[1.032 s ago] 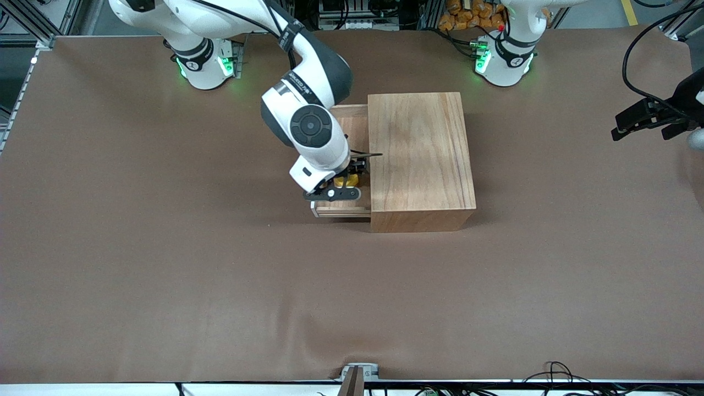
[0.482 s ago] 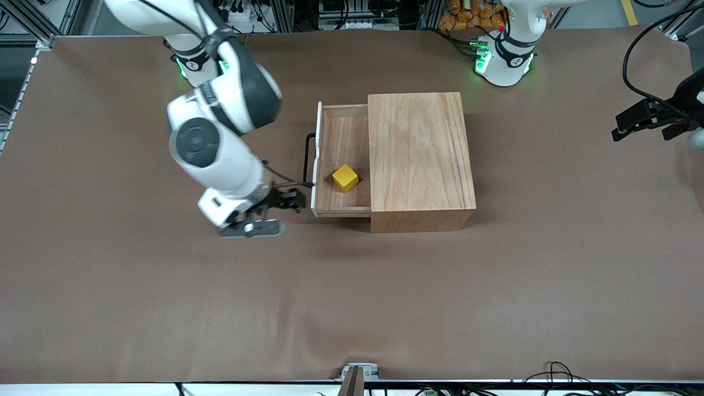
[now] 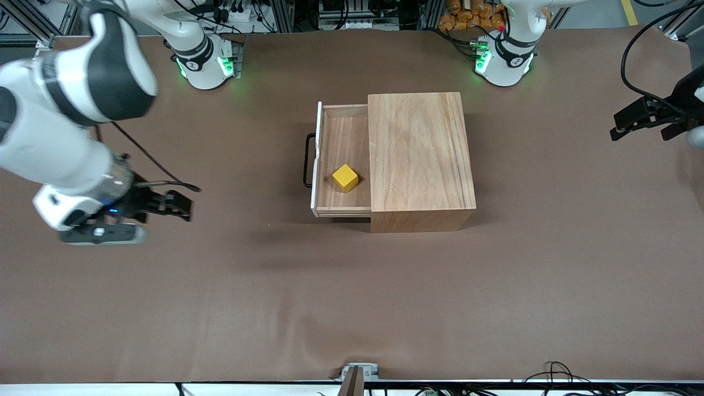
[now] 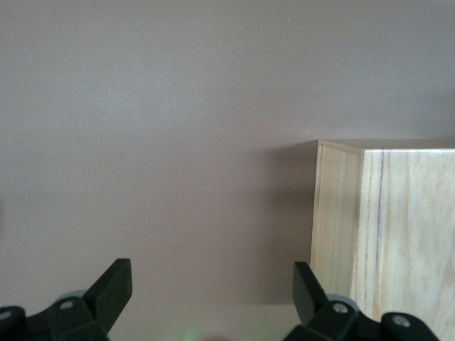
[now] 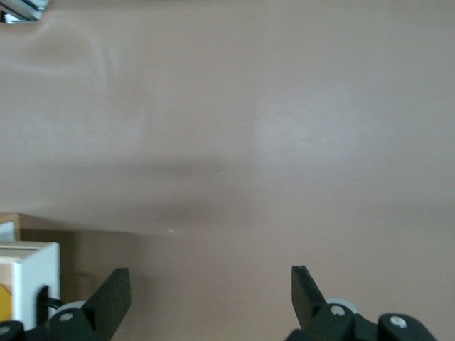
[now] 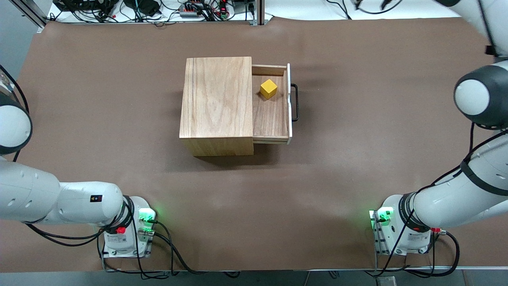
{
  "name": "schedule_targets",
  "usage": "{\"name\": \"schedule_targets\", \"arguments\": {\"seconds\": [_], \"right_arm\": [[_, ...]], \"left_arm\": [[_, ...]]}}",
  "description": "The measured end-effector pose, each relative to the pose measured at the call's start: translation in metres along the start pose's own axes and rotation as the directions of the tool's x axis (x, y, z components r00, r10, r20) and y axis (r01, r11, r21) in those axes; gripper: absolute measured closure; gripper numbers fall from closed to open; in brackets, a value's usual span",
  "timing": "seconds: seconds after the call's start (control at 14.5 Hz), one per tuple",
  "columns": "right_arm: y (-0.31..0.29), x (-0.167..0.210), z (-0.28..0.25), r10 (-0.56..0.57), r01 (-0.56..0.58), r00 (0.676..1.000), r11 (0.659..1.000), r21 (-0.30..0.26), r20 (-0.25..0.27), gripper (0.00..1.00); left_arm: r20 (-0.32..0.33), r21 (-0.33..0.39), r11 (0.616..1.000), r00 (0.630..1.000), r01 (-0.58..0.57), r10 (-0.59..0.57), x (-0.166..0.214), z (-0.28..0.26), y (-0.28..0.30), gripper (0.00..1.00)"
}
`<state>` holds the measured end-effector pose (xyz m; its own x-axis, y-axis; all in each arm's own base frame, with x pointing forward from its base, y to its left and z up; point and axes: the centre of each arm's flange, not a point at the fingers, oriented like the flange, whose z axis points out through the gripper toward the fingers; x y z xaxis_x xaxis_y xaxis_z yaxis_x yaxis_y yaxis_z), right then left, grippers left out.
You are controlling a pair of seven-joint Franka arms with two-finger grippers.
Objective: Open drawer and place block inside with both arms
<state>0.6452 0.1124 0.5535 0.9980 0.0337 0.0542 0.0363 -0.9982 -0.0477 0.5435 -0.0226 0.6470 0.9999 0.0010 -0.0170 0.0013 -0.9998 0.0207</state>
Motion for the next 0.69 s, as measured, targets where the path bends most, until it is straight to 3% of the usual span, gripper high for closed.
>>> {"name": "schedule_targets", "arguments": {"seconds": [0.41,0.69], "right_arm": [[0.094,-0.069,-0.042,0.025,-0.025,1.0,1.0,-0.013,0.011,0.0],[0.117,-0.104,-0.064,0.034,-0.034,0.999,0.999,-0.013,0.025,0.0]], "left_arm": [[0.002,0.0,1.0,1.0,-0.009,0.009,0.0,0.001,0.005,0.0],[0.002,0.0,1.0,1.0,-0.003,0.003,0.0,0.001,0.002,0.0]]}}
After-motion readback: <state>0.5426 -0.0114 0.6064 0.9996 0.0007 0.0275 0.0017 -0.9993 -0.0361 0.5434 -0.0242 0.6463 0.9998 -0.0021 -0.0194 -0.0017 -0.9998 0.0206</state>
